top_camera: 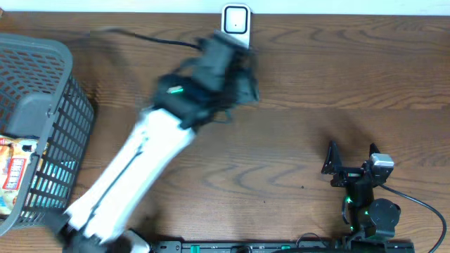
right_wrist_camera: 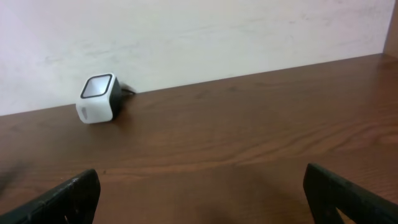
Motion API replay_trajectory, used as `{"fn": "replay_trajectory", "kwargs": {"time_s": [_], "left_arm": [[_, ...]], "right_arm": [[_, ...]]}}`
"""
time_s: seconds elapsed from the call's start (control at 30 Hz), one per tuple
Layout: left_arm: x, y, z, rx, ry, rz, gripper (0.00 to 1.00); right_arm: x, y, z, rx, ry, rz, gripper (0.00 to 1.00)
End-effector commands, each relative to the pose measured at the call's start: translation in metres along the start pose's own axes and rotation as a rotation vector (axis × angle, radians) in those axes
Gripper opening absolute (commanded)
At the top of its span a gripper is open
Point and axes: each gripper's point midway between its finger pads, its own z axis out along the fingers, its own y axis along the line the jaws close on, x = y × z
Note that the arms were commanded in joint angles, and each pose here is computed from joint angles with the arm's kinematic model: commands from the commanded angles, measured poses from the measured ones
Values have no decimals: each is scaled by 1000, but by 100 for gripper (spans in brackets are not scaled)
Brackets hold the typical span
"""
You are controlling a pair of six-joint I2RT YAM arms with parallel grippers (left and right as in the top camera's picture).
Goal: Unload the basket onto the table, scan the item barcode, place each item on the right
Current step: 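Present the green tin to the scanner, then place it on the table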
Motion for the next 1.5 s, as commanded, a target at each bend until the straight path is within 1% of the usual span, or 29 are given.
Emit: {"fn": "replay_trajectory", "kwargs": {"time_s": [0.0,0.13,0.2,0.27,0.37,0.43,0.6,0.77,0.87,0.9,0.97,1.03,1.1,1.17,1.23,1.3,1.37,1.47], "left_arm": [[11,14,48,-179,4,110,53],[36,27,97,-277,99,254,53],[47,34,117,-306,154,354,53],[54,42,134,-324,205,466,53],[65,51,158,-326,282,688,53],[72,58,172,-326,322,782,53],[86,74,195,-342,406,918,53],[73,83,197,-412,385,1027,53],[70,86,195,-429,394,1106,53],[69,86,195,-427,404,1137,55],[70,86,195,-413,427,1221,70],[69,87,194,-399,459,1339,77],[60,91,192,-449,456,1416,80],[46,97,186,-552,445,1487,82],[32,101,178,-649,427,1532,82],[15,95,167,-743,359,1540,83],[5,81,156,-756,284,1535,83],[-11,45,133,-709,109,1484,83]], "right_arm": [[0,1,0,-3,0,-12,99],[0,1,0,-3,0,-12,99],[0,1,0,-3,0,-12,99],[0,1,0,-3,0,-12,99],[0,1,0,-3,0,-12,99],[0,1,0,-3,0,-12,99],[0,1,0,-3,0,-12,99],[0,1,0,-3,0,-12,99],[0,1,0,-3,0,-12,99],[0,1,0,-3,0,-12,99],[0,1,0,-3,0,-12,99],[0,1,0,-3,0,-12,99],[0,1,0,-3,0,-12,99],[0,1,0,-3,0,-12,99],[0,1,0,-3,0,-12,99],[0,1,0,-3,0,-12,99],[0,1,0,-3,0,-12,99],[0,1,0,-3,0,-12,99]]}}
